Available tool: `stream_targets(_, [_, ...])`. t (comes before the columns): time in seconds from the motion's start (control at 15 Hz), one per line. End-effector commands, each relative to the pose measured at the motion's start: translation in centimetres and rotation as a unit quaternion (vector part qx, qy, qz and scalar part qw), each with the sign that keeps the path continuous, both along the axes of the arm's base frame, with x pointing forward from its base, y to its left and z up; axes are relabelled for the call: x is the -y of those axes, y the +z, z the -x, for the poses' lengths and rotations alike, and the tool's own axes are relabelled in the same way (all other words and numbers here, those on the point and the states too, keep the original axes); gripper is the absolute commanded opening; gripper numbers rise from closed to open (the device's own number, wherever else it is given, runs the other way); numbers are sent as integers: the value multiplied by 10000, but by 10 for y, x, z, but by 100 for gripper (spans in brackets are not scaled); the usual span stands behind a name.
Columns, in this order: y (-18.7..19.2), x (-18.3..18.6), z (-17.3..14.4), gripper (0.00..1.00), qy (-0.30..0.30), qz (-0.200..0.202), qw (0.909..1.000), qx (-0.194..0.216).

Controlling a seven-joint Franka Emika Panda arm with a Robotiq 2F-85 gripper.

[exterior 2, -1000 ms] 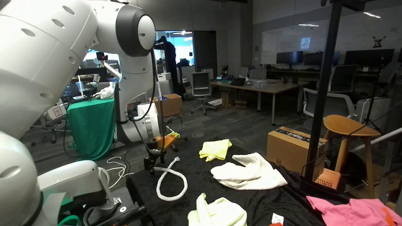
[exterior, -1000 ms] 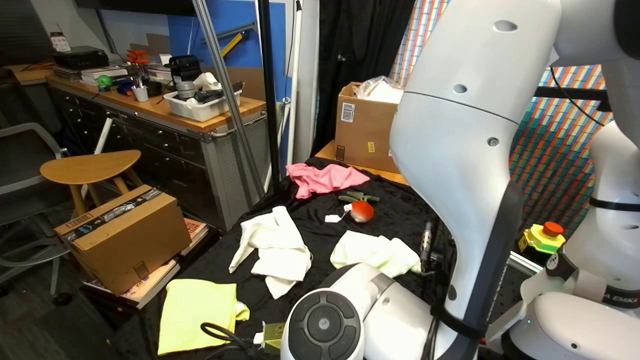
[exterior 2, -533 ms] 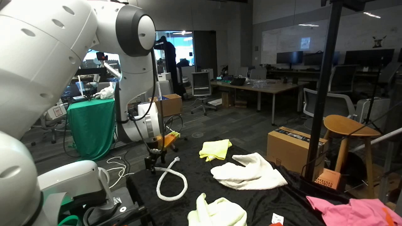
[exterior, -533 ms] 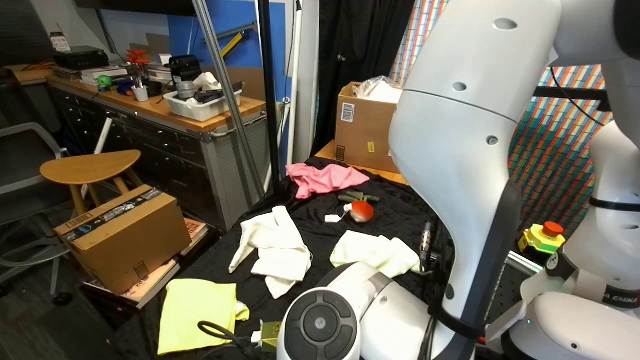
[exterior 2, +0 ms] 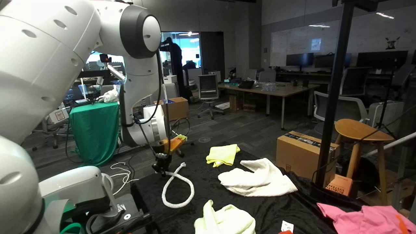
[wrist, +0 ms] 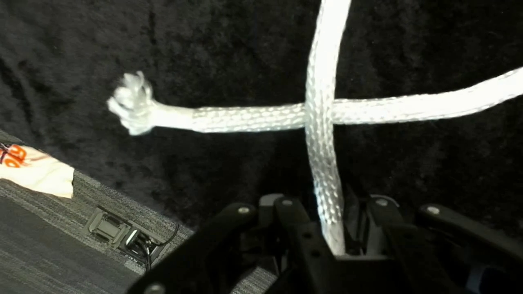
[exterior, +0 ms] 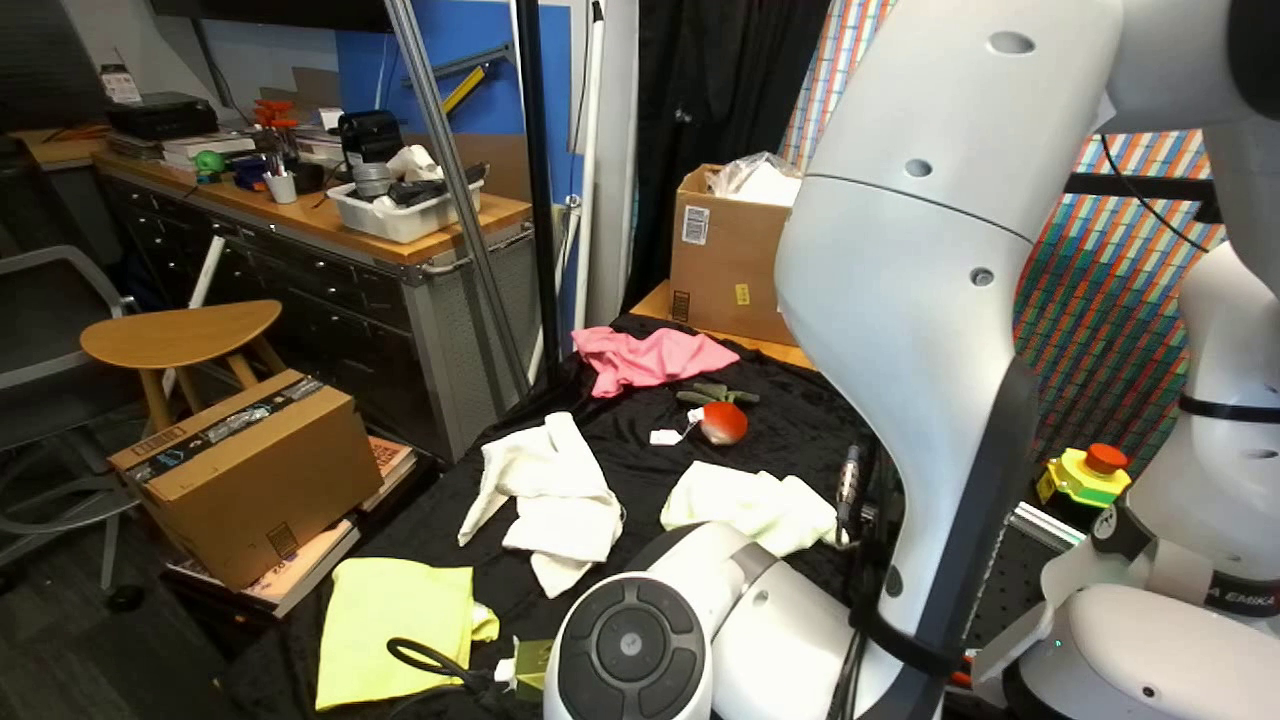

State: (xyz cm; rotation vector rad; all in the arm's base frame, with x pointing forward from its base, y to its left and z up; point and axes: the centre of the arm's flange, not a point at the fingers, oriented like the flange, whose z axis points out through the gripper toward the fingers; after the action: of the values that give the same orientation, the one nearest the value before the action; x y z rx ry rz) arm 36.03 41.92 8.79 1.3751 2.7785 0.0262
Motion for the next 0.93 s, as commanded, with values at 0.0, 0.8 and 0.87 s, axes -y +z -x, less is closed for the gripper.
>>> stream_targets(0.0, [3, -6, -5, 5, -7, 11, 10000, 77])
stream_targets(0.8, [36, 20, -27, 6, -1696, -141, 9814, 885])
stream_targets(0.87, [42, 26, -31, 6, -1939, -158, 9758, 1001])
